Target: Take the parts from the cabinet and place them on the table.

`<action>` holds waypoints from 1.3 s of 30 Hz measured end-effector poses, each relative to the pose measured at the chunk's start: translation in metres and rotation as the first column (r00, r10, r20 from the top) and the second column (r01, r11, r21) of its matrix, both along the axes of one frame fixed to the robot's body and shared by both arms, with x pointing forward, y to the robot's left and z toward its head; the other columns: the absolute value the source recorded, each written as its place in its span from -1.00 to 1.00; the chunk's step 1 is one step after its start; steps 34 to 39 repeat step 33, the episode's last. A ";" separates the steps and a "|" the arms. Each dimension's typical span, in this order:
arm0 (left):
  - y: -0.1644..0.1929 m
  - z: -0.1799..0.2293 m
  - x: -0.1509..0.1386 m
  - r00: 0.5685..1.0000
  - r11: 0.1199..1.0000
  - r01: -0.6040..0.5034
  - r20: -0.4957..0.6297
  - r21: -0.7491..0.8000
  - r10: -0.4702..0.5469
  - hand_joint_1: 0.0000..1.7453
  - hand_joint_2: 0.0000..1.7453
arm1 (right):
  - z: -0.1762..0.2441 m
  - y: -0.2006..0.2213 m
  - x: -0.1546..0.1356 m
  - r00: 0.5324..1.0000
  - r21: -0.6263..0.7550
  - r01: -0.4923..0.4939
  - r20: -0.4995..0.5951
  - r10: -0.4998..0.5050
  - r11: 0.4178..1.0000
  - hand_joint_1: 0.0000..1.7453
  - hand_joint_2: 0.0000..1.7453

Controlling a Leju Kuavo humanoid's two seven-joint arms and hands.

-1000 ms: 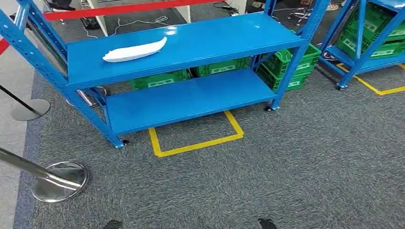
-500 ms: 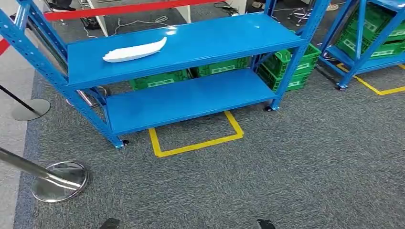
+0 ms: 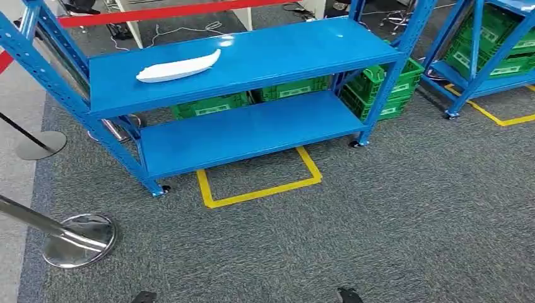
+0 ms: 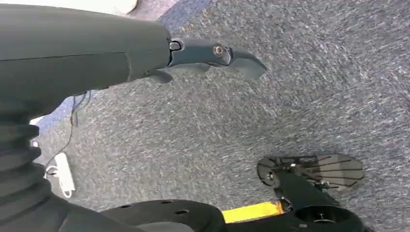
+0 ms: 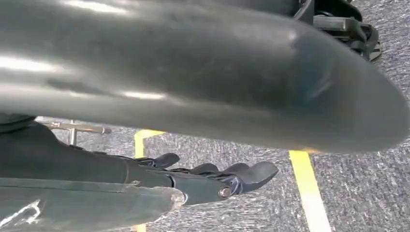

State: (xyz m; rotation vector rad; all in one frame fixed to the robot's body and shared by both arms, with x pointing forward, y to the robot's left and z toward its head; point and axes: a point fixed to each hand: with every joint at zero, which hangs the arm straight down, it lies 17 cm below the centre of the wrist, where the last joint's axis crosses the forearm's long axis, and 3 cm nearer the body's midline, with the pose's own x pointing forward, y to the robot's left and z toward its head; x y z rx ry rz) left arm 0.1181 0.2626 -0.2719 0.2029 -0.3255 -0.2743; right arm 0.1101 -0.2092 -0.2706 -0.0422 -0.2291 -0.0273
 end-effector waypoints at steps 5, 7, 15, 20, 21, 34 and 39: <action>0.003 -0.002 -0.007 0.998 0.999 -0.050 -0.032 0.007 0.050 -1.00 1.00 | 0.000 0.000 0.000 1.000 -0.003 -0.011 -0.002 0.011 1.000 -1.00 -1.00; 0.003 -0.002 -0.008 0.998 0.998 -0.054 -0.035 0.010 0.055 -1.00 1.00 | 0.000 0.000 0.000 1.000 -0.003 -0.012 -0.002 0.012 1.000 -1.00 -1.00; -0.003 -0.003 -0.013 0.996 0.998 -0.066 -0.063 -0.008 0.065 -1.00 1.00 | 0.000 -0.001 0.000 0.999 -0.012 -0.034 0.003 0.034 0.999 -1.00 -1.00; -0.011 -0.004 -0.018 0.993 0.996 -0.086 -0.088 -0.036 0.083 -1.00 1.00 | -0.001 -0.005 0.000 0.999 -0.033 -0.049 0.003 0.050 0.998 -1.00 -1.00; -0.011 -0.004 -0.018 0.992 0.995 -0.089 -0.091 -0.037 0.085 -1.00 1.00 | -0.001 -0.006 0.000 0.999 -0.036 -0.049 0.002 0.049 0.998 -1.00 -1.00; -0.019 -0.004 -0.019 0.993 0.997 -0.071 -0.094 -0.038 0.067 -1.00 -1.00 | -0.002 -0.014 -0.004 0.999 -0.047 -0.039 -0.006 0.039 0.998 -1.00 -1.00; -0.019 -0.004 -0.019 0.993 0.997 -0.071 -0.094 -0.038 0.067 -1.00 -1.00 | -0.002 -0.014 -0.004 0.999 -0.047 -0.039 -0.006 0.039 0.998 -1.00 -1.00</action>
